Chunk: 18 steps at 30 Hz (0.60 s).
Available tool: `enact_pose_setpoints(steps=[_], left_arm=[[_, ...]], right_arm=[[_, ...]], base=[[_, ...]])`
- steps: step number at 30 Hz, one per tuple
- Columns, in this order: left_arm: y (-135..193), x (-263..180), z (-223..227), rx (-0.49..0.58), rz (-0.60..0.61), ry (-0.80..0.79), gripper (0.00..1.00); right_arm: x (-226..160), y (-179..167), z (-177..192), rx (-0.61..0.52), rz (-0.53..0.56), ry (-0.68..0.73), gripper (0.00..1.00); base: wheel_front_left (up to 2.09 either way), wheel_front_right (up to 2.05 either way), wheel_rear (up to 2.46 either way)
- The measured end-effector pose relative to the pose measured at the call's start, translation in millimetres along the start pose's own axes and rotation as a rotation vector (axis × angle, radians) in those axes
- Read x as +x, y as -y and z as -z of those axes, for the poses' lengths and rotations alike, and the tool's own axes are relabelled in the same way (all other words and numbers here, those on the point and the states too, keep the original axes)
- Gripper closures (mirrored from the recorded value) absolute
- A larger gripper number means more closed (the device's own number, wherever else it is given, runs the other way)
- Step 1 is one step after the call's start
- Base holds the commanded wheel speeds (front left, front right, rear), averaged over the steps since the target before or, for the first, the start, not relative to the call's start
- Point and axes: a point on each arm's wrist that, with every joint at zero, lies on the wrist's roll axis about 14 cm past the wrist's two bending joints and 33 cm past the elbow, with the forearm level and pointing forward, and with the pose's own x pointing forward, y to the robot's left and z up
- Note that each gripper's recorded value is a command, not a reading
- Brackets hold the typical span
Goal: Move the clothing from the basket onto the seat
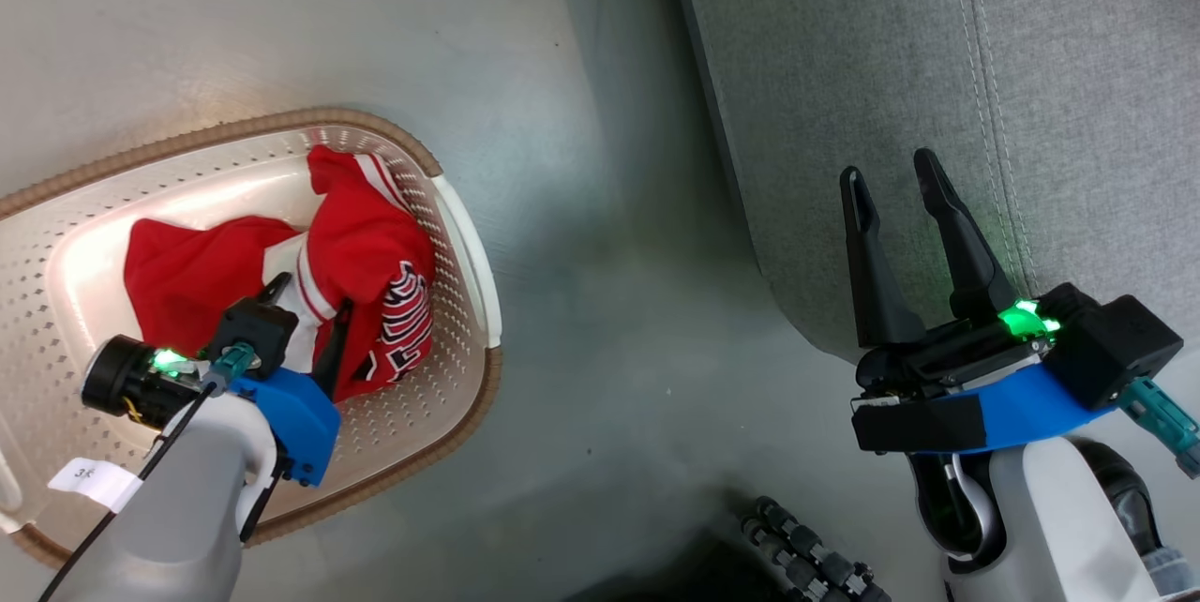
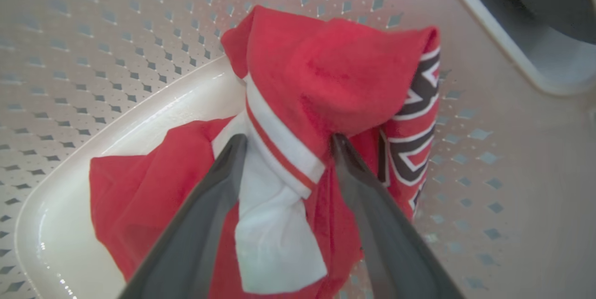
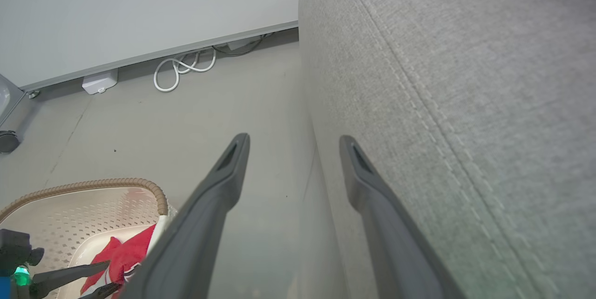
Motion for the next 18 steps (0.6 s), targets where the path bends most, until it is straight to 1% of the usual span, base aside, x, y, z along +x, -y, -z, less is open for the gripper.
enact_pose_setpoints(steps=[4,9,18], left_arm=[[-4,5,17,0.016,-0.004,-0.063,0.00],[-4,13,27,0.009,-0.001,-0.112,0.00],[-7,26,17,-0.013,-0.008,-0.083,0.00]], right_arm=[[-1,4,2,0.003,0.012,-0.007,0.00],[-1,6,6,0.006,0.020,-0.017,0.00],[1,4,13,0.014,0.015,-0.031,0.00]], base=[[0.00,0.00,0.00],[0.00,0.00,0.00],[0.00,0.00,0.00]])
